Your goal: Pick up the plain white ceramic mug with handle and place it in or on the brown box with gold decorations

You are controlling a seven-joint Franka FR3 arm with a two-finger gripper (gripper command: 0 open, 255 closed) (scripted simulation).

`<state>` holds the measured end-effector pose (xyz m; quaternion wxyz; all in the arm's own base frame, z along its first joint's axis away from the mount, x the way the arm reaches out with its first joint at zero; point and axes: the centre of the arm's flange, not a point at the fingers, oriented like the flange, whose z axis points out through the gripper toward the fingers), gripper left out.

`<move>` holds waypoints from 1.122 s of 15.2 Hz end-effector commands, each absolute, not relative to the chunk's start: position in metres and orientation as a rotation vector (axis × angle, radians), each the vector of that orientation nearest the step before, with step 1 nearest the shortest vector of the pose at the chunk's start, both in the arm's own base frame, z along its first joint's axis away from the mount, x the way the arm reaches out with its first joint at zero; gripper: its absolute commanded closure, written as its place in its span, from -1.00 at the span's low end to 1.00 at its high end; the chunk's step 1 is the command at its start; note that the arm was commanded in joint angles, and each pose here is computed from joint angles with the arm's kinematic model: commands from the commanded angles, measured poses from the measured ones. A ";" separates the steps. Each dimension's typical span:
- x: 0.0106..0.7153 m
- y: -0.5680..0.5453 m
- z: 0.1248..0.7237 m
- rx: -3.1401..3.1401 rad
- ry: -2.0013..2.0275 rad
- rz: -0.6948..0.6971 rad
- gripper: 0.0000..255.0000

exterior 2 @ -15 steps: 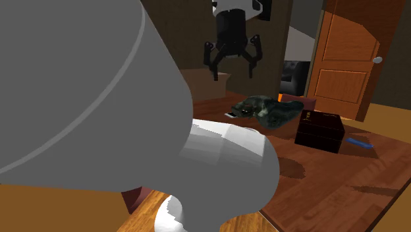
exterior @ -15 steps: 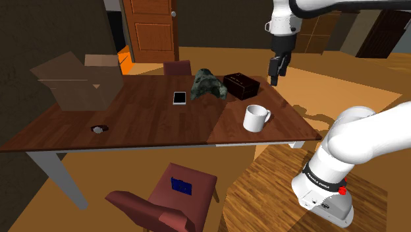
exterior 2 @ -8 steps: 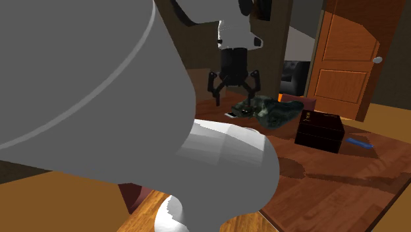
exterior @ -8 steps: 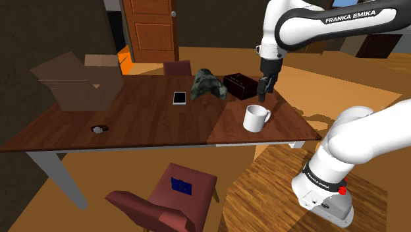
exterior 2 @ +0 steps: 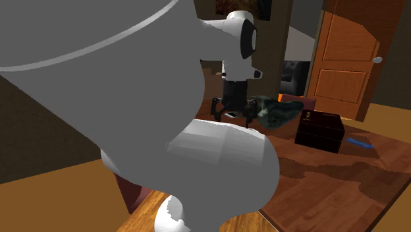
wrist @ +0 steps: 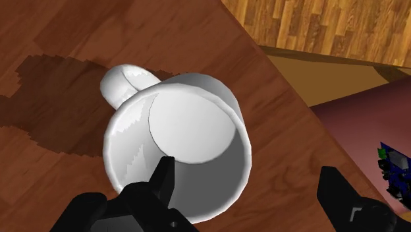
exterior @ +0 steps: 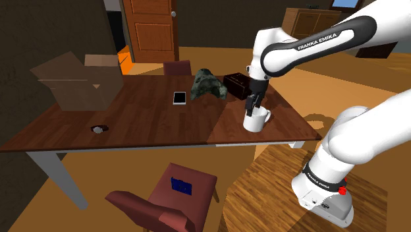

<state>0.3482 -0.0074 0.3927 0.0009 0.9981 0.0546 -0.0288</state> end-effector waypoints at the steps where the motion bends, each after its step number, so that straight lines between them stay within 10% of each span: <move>1: 0.350 -0.007 0.381 3.136 0.172 -0.085 -1.00; 14: 0.348 -0.007 0.351 3.136 0.172 -0.085 -1.00; 15: 0.348 -0.007 0.351 3.136 0.172 -0.085 1.00; 17: 0.348 -0.007 0.351 3.136 0.172 -0.085 1.00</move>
